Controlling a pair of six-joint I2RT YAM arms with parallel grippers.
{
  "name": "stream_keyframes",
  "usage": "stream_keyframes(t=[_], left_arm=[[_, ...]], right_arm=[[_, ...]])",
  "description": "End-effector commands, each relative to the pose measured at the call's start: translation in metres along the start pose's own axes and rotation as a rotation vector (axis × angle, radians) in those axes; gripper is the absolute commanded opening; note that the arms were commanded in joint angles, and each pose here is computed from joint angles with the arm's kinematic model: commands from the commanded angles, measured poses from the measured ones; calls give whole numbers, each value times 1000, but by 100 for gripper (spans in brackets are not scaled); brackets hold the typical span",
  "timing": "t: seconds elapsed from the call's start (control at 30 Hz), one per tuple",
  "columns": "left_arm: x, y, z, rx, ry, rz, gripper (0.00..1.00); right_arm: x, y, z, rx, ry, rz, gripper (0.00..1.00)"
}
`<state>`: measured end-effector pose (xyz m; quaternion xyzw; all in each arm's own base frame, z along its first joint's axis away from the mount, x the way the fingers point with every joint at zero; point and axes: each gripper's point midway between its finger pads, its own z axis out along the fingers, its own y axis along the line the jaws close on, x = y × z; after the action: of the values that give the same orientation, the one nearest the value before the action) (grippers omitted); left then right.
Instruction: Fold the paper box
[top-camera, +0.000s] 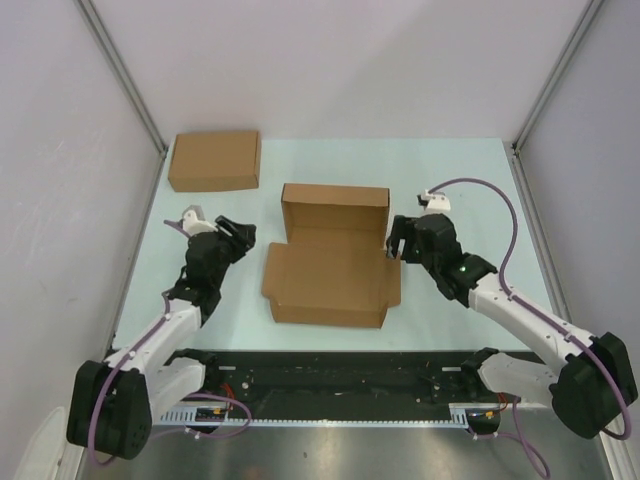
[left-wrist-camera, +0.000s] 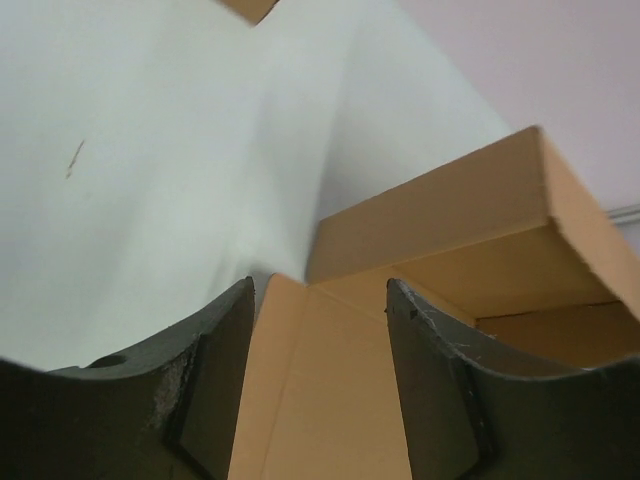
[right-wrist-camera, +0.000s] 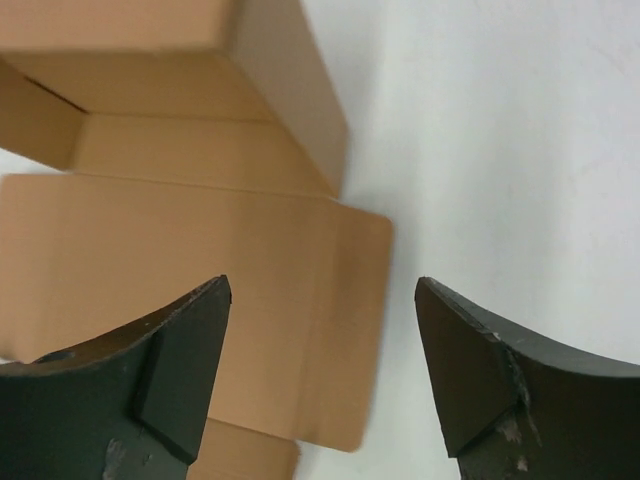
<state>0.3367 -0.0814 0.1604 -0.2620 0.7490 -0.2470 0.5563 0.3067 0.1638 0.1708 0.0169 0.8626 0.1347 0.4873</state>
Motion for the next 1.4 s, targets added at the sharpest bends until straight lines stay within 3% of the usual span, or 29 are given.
stream_keyframes(t=[0.0, 0.1, 0.3, 0.43, 0.7, 0.93, 1.17, 1.37], left_arm=[[4, 22, 8, -106, -20, -57, 60], [4, 25, 25, -149, -14, -60, 59], [19, 26, 76, -200, 59, -19, 58], [43, 29, 104, -200, 140, -37, 57], [58, 6, 114, -92, 207, -73, 55], [71, -32, 110, -10, 252, -51, 55], [79, -44, 94, 16, 286, -51, 55], [14, -23, 68, -83, 131, 62, 59]], right_arm=[[-17, -32, 9, 85, -109, 139, 75], [-8, -54, 31, 116, -61, 240, 70], [-14, -50, 79, 74, -68, 336, 64], [-7, -49, 117, 69, -4, 370, 63], [-16, -39, 138, 33, -2, 366, 63], [-29, -14, 141, -11, -7, 361, 64], [-44, -26, 132, 26, -20, 364, 70], [-88, -63, 80, 144, -128, 373, 77]])
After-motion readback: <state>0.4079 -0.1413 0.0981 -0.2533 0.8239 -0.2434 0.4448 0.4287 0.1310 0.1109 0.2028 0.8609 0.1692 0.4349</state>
